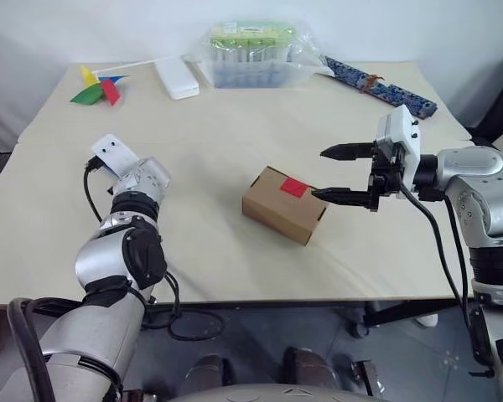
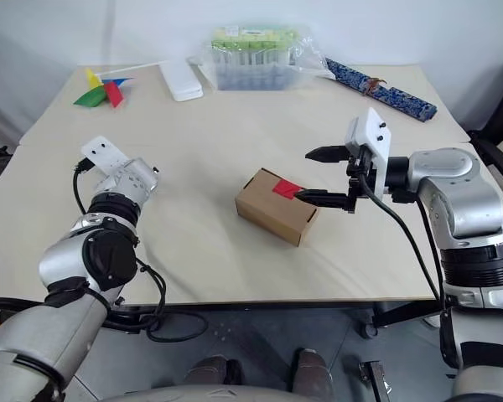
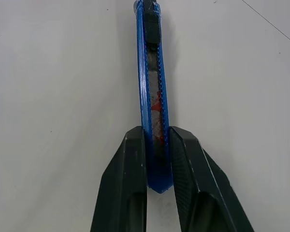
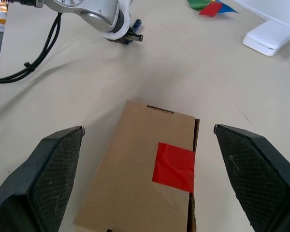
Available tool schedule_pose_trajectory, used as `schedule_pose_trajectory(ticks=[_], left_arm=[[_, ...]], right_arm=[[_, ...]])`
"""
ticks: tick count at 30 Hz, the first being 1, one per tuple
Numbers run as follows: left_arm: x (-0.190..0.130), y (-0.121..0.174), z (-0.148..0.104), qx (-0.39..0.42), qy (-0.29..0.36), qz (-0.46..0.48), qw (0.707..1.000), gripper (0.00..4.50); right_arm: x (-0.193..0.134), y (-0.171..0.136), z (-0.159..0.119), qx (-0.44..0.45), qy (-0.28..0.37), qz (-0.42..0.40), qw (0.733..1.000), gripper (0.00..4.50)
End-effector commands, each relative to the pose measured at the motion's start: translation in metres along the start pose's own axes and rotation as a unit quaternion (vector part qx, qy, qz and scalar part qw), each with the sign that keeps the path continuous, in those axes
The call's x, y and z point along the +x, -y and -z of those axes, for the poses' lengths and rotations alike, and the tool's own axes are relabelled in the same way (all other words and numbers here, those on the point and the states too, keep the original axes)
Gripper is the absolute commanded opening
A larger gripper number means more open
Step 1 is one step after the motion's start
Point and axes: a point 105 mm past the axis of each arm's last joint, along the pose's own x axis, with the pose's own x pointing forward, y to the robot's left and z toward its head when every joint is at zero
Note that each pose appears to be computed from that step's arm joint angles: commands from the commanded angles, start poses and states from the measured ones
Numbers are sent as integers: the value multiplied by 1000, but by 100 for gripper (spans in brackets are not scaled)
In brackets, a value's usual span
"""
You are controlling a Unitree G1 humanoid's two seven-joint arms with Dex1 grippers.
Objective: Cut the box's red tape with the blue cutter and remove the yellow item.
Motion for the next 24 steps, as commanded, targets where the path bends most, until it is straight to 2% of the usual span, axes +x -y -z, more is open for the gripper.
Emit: schedule_pose_trajectory(ticks=[1,7,13,18,21,24], left_arm=[[16,-26,23,25,-37,-29,999,38],[15,-15,19,79,-34,31,996,38],[6,-3,8,161,-43,126,978,38],[-21,0,1,224,-49,232,945,38],[-47,3,2,287,-26,320,902,38],[-63,1,9,326,-23,364,872,38]], right_arm=[[-9,1,-17,-28,17,11,999,450],[-7,2,-18,-28,19,13,999,450],[-6,1,-22,-27,28,11,999,450],[-4,-3,-23,-28,35,10,999,450],[-3,-6,-24,-27,40,10,999,450],[-3,-7,-23,-26,41,11,999,450]])
